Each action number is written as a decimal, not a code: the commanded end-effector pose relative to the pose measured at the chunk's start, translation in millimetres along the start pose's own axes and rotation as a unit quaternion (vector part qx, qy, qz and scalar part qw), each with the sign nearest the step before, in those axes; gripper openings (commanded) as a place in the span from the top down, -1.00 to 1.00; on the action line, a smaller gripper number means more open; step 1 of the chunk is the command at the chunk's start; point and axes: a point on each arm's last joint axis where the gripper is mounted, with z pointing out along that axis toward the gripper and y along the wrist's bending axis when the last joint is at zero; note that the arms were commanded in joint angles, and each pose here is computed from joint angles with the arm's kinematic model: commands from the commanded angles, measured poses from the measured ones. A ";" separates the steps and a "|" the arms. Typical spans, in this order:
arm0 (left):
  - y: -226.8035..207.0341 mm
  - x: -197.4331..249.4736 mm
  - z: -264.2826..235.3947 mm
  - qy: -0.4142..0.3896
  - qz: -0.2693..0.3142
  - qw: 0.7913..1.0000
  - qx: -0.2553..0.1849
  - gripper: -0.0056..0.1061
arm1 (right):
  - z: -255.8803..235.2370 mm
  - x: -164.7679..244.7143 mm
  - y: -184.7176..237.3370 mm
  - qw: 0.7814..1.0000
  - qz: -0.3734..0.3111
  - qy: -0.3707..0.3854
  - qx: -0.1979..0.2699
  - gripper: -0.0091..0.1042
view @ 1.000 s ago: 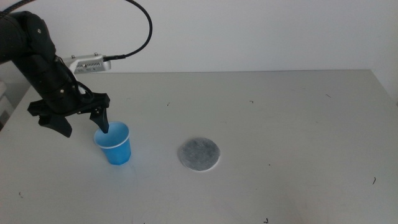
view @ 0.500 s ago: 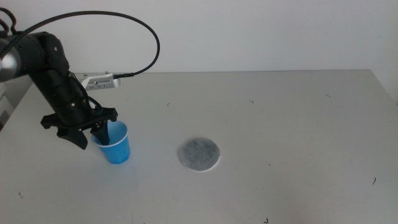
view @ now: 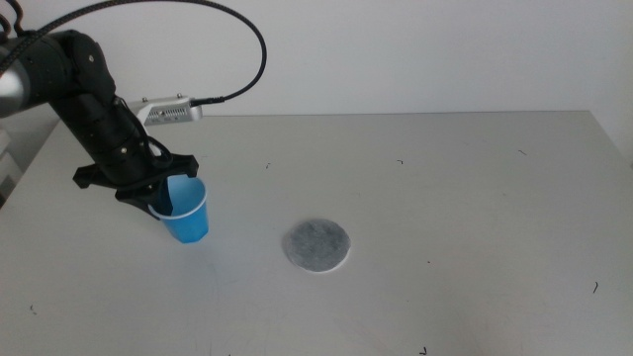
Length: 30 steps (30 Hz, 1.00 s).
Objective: Place an empty cup on a cup mat.
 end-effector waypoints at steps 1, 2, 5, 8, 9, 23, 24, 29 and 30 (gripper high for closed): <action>-21.6 0.0 -48.4 -0.061 0.011 0.998 0.009 0.90 | -2.6 -11.9 0.2 0.998 -0.009 -0.054 -0.001 -0.82; -26.9 -0.2 -54.8 -0.066 0.011 0.998 0.008 0.90 | -2.6 -11.9 0.2 0.998 -0.009 -0.054 -0.001 -0.82; -45.0 -2.0 -71.0 -0.070 0.016 0.997 0.002 0.90 | -2.6 -11.9 0.2 0.998 -0.009 -0.054 -0.001 -0.82; -69.5 -4.5 -83.4 -0.081 0.031 0.996 0.001 0.90 | -2.6 -11.9 0.2 0.998 -0.009 -0.054 -0.001 -0.82; -79.5 -4.7 -87.5 -0.089 0.040 0.995 0.002 0.90 | -2.6 -11.9 0.2 0.998 -0.009 -0.054 -0.001 -0.82; -170.3 3.7 -70.6 -0.087 0.122 0.989 0.008 0.90 | -2.6 -11.9 0.2 0.998 -0.009 -0.054 -0.001 -0.82; -172.9 3.9 -66.8 -0.084 0.126 0.988 0.007 0.90 | -2.6 -11.9 0.2 0.998 -0.009 -0.054 -0.001 -0.82; -186.1 3.1 -43.5 -0.070 0.140 0.988 0.007 0.90 | -2.6 -11.9 0.2 0.998 -0.009 -0.054 -0.001 -0.82; -188.3 2.6 -39.4 -0.070 0.142 0.987 0.007 0.90 | -2.6 -11.9 0.2 0.998 -0.009 -0.054 -0.001 -0.82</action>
